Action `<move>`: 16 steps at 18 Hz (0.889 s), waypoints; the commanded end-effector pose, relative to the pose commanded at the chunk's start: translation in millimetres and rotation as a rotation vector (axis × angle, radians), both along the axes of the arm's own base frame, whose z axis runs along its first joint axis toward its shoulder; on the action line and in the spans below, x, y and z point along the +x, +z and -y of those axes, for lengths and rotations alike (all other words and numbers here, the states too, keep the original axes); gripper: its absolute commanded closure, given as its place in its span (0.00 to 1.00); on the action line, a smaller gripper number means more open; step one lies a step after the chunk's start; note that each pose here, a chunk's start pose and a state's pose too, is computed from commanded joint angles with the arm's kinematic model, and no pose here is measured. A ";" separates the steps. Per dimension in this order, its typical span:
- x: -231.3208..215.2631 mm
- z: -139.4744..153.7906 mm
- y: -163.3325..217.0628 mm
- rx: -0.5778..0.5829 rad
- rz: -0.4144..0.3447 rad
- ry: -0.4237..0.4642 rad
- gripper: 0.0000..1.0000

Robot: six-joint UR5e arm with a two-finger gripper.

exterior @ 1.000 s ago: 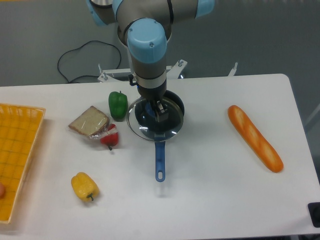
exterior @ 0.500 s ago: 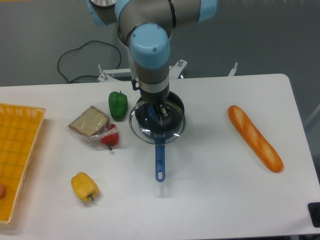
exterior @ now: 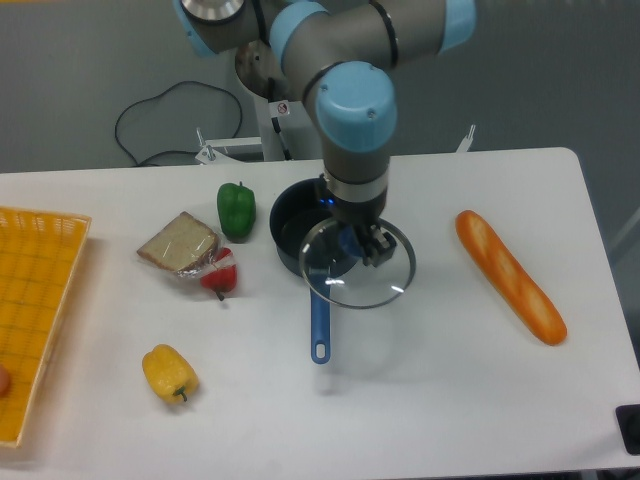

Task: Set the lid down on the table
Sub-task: 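Lift the glass lid off the saucepan and carry it beside the pan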

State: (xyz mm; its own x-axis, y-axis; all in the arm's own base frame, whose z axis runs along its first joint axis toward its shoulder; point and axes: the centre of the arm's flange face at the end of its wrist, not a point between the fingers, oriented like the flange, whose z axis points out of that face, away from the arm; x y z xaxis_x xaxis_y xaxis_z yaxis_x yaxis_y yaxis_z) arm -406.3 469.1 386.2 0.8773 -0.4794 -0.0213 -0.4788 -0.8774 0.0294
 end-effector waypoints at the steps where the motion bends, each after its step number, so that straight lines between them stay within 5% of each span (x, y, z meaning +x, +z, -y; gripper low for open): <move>1: -4.5 -2.2 -3.2 0.006 -0.009 0.000 0.43; 16: -58.2 8.1 -67.6 -0.018 0.025 0.061 0.43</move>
